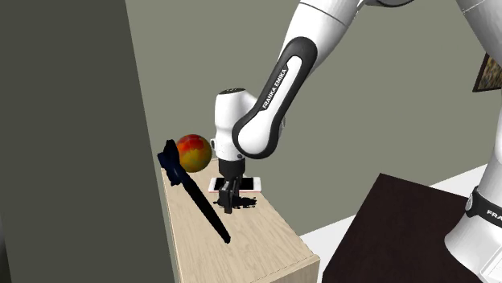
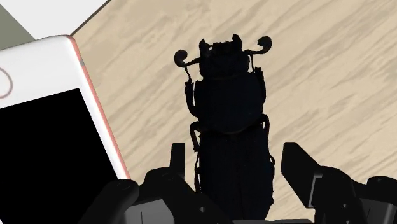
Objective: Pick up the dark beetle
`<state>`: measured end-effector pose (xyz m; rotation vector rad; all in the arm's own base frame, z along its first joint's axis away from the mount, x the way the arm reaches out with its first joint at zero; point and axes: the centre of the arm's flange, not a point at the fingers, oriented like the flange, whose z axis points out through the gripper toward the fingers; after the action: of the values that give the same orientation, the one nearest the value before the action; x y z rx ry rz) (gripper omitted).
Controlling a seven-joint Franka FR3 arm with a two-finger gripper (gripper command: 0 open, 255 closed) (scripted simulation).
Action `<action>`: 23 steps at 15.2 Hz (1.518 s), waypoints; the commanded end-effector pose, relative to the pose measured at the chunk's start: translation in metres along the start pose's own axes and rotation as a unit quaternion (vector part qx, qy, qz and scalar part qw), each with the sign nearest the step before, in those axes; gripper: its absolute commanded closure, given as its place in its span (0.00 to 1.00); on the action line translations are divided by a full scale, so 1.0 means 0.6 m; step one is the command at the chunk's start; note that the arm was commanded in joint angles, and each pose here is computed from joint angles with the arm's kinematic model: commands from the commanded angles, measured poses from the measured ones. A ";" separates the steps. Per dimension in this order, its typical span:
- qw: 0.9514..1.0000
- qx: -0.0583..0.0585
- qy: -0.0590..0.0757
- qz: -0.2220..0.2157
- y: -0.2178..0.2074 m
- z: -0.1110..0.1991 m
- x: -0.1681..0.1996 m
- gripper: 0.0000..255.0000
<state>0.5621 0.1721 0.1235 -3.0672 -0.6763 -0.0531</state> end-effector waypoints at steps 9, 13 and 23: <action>1.000 0.000 -0.001 0.001 0.002 0.004 -0.001 1.00; 1.000 0.000 -0.001 0.001 0.002 -0.031 0.000 1.00; 1.000 0.000 -0.001 0.001 0.003 -0.119 0.003 1.00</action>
<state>0.5617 0.1701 0.1898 -3.0685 -0.6738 -0.0522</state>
